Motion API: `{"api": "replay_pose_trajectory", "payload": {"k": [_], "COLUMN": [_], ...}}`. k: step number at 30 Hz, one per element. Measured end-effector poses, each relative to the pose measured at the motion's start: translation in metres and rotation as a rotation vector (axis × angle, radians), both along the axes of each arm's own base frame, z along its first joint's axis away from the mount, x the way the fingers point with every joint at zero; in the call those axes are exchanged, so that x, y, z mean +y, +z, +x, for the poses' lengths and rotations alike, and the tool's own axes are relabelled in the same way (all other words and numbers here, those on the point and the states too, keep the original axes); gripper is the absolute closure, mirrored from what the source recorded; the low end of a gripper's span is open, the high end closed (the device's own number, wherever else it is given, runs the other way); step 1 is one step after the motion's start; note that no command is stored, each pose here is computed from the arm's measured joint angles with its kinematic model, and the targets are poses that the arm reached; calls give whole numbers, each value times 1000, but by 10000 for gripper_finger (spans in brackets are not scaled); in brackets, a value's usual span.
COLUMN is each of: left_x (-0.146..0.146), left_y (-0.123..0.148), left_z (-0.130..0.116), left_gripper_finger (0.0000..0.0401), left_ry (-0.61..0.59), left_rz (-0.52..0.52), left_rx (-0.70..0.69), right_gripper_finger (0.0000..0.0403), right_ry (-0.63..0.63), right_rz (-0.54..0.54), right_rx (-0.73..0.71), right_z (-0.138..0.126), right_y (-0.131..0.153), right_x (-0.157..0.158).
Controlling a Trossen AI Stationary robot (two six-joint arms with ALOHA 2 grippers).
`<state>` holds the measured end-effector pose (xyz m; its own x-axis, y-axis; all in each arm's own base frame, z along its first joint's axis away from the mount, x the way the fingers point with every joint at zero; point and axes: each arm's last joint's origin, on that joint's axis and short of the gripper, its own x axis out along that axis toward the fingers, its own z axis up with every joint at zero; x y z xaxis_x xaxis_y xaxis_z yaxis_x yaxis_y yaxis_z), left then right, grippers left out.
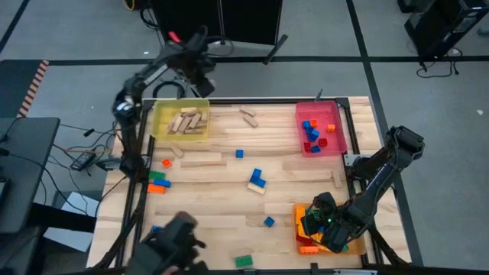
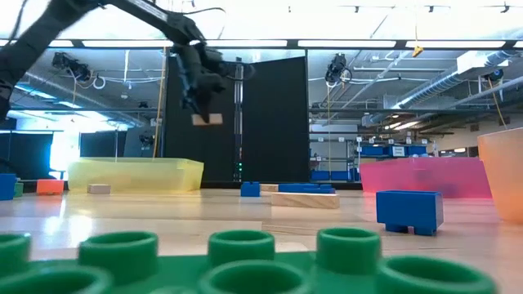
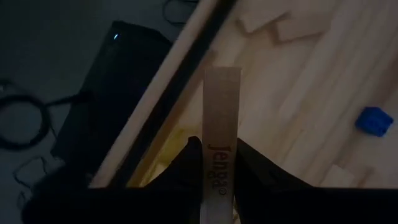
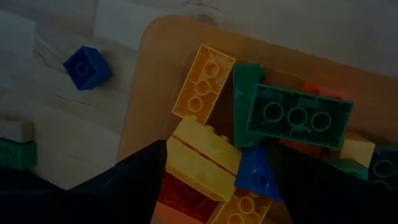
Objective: Sort blocks by size
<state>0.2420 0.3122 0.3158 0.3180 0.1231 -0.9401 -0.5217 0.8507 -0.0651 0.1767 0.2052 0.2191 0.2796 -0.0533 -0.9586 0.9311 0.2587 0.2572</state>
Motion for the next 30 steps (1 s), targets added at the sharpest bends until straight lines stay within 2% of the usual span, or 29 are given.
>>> {"api": "replay_pose_trajectory", "payload": {"k": [4, 10, 13, 17, 24, 30], "left_x": [-12, -53, -68, -81, -84, -90], "left_y": [-9, -60, -80, -97, -99, -79], "left_z": [-33, -70, -83, -92, -96, -100], "left_gripper_finger": [340, 339, 314, 264, 202, 184], "left_ry": [82, 220, 275, 284, 324, 328], "left_rz": [29, 81, 112, 88, 74, 90], "left_rx": [-30, 17, 57, 106, 157, 139], "right_gripper_finger": [106, 112, 114, 115, 112, 115], "right_ry": [2, -1, -1, -3, -12, -10], "right_rz": [-25, -44, -44, -44, -44, -45], "right_rx": [-6, -19, -19, -19, -19, -19], "right_z": [0, 0, 0, 0, 2, 2], "right_y": [0, 0, 0, 0, 0, 0], "right_x": [-1, -2, -2, -2, -4, -5]}}
